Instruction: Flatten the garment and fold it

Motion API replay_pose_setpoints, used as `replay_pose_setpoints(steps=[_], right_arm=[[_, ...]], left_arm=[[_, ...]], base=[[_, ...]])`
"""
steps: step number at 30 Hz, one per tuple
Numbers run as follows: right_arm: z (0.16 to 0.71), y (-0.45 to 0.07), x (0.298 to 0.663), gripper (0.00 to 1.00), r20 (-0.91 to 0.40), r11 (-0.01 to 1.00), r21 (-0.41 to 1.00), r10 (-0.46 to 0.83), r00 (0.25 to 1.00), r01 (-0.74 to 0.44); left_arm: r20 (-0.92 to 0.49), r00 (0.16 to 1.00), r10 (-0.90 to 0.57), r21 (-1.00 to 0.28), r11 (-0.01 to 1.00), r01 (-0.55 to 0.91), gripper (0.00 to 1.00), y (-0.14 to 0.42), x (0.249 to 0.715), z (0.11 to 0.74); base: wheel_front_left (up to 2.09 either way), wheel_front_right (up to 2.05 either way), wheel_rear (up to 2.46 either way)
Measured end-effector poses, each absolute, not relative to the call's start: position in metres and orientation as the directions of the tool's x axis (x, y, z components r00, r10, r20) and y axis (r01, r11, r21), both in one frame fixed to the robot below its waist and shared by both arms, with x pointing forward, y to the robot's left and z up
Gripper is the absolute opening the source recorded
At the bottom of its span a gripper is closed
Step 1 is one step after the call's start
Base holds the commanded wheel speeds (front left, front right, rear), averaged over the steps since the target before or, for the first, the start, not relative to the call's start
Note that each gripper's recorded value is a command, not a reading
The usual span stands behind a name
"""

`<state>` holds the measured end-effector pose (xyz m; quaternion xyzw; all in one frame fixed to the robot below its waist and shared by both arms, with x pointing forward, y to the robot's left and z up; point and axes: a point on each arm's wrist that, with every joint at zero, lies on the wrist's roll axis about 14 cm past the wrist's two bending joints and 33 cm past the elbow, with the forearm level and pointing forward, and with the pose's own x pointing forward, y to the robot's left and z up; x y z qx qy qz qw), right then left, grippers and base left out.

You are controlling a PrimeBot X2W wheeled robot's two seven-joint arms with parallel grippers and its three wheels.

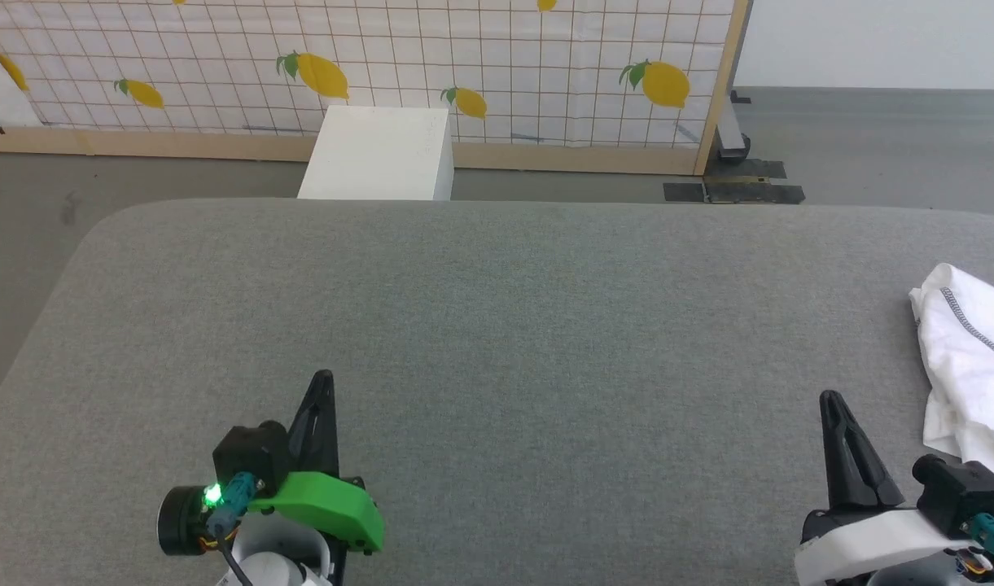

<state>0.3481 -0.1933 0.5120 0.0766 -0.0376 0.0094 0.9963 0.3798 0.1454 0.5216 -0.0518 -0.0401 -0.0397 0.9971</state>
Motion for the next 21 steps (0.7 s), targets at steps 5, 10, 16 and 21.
replay_pose_setpoints(steps=[5,10,16,21], right_arm=[[0.5123,-0.1917,0.3491,0.00,0.072,0.989,0.145,0.020,0.997,-0.030],[0.5133,-0.1897,0.3505,0.00,0.069,0.990,0.136,0.027,0.997,-0.037],[0.5132,-0.1876,0.3518,0.00,0.059,0.991,0.125,0.036,0.998,-0.043],[0.5124,-0.1849,0.3527,0.00,0.048,0.993,0.108,0.047,0.998,-0.052]], left_arm=[[0.085,0.994,-0.073,-0.097,0.992,0.082,0.00,0.1462,0.3802,0.5236],[0.078,0.994,-0.071,-0.090,0.993,0.078,0.00,0.1476,0.3797,0.5229],[0.073,0.995,-0.066,-0.083,0.994,0.072,0.00,0.1499,0.3793,0.5230],[0.073,0.996,-0.059,-0.077,0.995,0.065,0.00,0.1526,0.3798,0.5252]], base=[[0.00,0.00,0.00],[0.00,0.00,0.00],[0.00,0.00,0.00],[0.00,0.00,0.00]])
